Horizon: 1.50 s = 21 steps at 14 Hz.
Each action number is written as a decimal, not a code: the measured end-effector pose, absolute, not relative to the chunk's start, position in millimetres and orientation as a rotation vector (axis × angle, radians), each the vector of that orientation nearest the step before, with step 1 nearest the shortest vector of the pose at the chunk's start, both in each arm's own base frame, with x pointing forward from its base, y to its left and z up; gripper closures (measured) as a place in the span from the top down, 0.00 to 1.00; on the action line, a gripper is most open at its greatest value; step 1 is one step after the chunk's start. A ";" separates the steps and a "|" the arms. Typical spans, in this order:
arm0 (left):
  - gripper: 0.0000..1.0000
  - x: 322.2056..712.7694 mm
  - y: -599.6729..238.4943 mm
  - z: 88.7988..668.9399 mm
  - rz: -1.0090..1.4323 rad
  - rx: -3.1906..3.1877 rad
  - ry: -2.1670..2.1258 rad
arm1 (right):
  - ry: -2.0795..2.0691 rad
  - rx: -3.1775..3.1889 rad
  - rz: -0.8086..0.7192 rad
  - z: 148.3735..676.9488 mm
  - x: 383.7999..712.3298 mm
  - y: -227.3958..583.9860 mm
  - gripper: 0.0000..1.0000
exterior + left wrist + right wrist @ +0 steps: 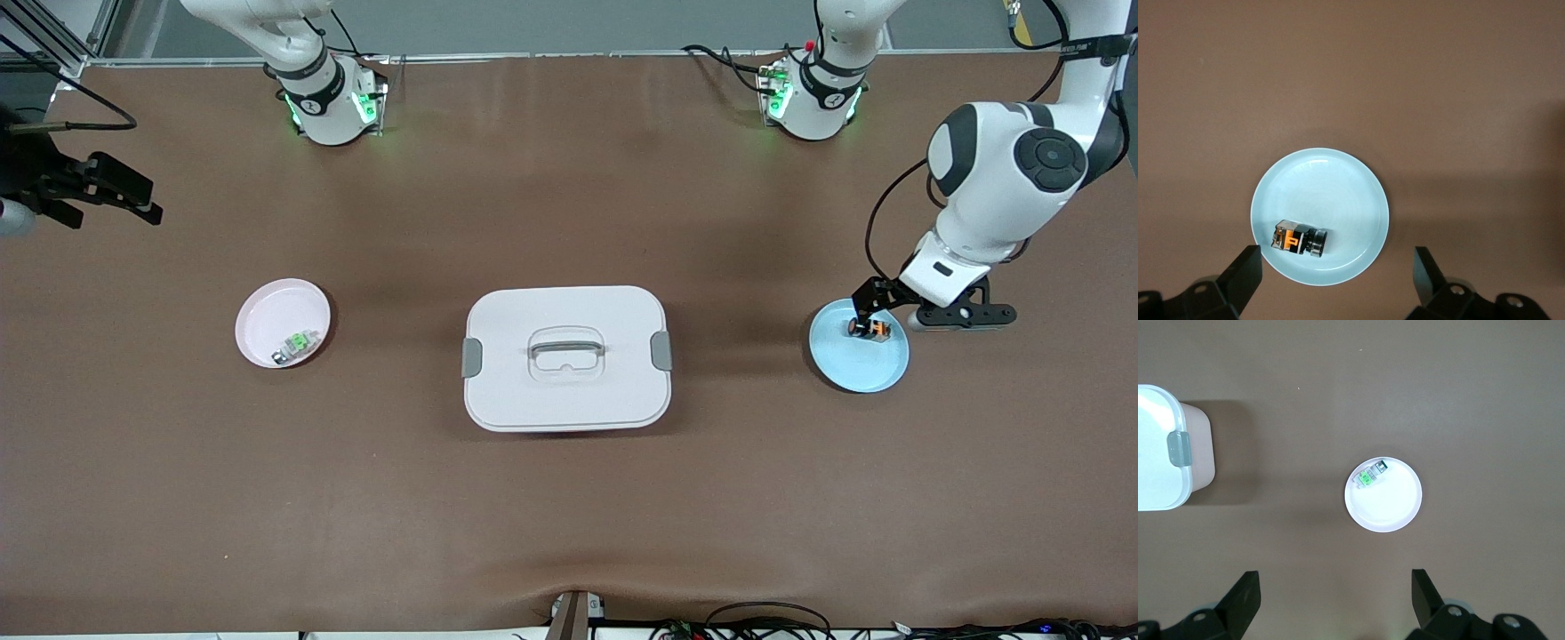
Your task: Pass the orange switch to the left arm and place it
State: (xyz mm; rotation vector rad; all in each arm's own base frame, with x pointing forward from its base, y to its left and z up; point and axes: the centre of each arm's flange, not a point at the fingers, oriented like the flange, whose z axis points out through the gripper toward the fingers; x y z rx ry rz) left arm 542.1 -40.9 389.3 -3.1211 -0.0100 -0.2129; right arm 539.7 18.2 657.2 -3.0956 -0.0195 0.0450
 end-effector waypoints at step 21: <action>1.00 564.2 -27.5 531.2 0.015 -3.120 -0.055 | 0.008 -3.178 -0.013 655.1 550.9 3.7 1.00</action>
